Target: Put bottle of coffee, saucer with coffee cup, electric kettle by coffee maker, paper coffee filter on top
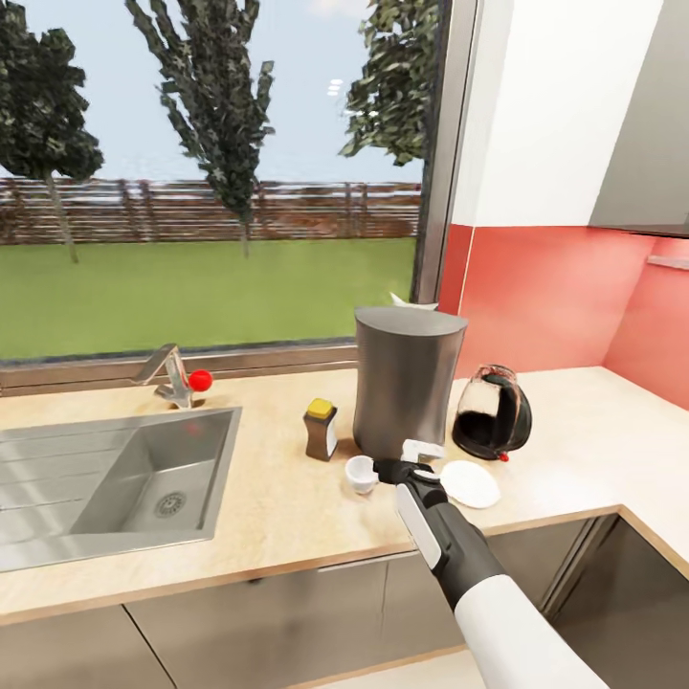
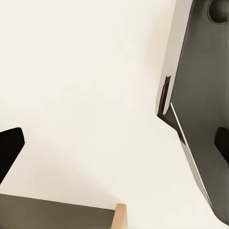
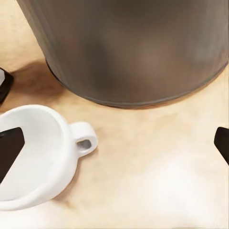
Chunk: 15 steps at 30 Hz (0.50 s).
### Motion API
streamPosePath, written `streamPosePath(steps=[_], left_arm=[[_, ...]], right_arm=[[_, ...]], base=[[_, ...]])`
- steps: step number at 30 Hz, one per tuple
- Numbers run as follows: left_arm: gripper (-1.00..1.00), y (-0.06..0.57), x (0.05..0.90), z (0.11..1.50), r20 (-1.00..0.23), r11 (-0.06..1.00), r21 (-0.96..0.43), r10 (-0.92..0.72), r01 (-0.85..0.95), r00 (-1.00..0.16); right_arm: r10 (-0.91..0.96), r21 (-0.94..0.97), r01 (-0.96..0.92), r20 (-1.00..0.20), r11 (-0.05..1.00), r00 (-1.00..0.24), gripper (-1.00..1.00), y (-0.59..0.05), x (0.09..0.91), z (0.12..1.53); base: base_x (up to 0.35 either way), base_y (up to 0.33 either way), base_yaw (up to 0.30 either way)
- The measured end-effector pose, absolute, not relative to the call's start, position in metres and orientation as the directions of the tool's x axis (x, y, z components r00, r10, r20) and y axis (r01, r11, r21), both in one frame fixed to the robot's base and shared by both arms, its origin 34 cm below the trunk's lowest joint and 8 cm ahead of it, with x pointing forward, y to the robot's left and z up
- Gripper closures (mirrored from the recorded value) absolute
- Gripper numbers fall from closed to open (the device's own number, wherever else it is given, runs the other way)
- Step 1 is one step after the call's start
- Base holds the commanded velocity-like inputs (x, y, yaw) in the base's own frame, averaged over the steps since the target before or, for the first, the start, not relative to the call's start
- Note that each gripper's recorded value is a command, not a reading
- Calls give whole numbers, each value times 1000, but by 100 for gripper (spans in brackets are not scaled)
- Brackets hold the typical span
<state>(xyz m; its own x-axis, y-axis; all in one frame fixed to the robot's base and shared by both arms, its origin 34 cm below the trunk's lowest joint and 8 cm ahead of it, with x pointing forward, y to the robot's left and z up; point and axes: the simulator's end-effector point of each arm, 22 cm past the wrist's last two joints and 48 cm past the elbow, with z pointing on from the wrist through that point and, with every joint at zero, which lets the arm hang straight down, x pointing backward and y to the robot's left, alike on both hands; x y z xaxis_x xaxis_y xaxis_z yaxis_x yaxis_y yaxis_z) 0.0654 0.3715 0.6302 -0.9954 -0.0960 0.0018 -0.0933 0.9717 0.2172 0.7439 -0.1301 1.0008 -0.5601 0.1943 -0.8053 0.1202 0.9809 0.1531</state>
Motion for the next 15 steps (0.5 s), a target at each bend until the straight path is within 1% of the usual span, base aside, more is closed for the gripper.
streamPosePath(steps=[3,5,10,15], left_arm=[[-100,372,65,630,2,972,217,-96,-93,-995],[-100,371,65,630,3,972,217,-96,-93,-995],[-100,371,64,630,4,972,217,-97,-94,-995],[-100,371,64,630,5,972,216,-96,-93,-995]], right_arm=[[204,162,125,-791,979,-577,-100,-129,741,993],[211,168,128,-781,977,-588,-100,-128,739,987],[245,202,141,-745,969,-621,-100,-123,732,971],[245,201,141,-744,969,-622,-100,-123,731,971]], base=[[87,202,0],[62,112,0],[29,15,0],[142,1,0]])
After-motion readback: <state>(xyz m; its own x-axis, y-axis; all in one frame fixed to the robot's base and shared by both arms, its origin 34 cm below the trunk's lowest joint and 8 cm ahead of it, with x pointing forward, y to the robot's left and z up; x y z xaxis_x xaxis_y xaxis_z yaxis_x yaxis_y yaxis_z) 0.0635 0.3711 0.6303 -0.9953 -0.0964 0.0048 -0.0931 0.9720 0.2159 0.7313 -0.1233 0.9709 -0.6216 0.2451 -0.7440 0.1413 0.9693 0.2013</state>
